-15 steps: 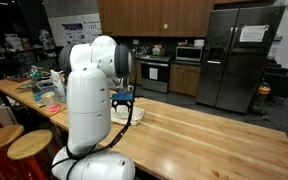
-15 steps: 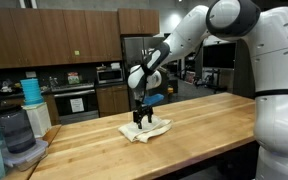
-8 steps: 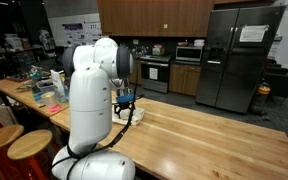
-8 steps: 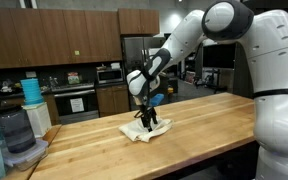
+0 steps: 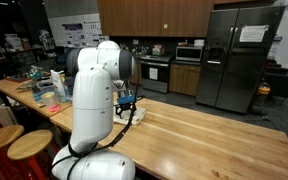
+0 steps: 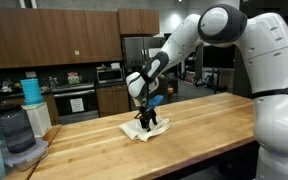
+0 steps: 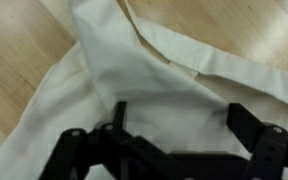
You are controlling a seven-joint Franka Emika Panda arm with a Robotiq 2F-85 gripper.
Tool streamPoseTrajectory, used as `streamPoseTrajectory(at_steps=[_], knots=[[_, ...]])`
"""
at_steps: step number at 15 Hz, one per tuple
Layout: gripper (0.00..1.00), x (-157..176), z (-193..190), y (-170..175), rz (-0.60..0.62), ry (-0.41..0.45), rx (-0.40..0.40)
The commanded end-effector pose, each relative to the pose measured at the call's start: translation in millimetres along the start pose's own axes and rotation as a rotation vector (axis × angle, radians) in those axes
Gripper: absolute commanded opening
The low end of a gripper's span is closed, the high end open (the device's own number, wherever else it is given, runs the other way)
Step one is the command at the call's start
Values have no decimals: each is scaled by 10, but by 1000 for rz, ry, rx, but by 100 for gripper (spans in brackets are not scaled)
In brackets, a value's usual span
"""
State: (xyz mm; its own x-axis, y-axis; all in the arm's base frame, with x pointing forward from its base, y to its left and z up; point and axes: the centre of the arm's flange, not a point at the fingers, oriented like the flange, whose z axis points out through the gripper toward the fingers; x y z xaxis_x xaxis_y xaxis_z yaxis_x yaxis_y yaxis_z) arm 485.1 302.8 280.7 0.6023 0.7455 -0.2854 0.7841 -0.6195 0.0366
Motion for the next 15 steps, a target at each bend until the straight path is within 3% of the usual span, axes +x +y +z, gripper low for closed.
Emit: streamPoseTrajectory(at_steps=[1, 8, 12, 15], knots=[[100, 141, 3, 19, 137, 9, 14], [100, 263, -36, 93, 465, -19, 165], [100, 218, -161, 123, 476, 15, 116], [100, 206, -181, 117, 393, 37, 66]])
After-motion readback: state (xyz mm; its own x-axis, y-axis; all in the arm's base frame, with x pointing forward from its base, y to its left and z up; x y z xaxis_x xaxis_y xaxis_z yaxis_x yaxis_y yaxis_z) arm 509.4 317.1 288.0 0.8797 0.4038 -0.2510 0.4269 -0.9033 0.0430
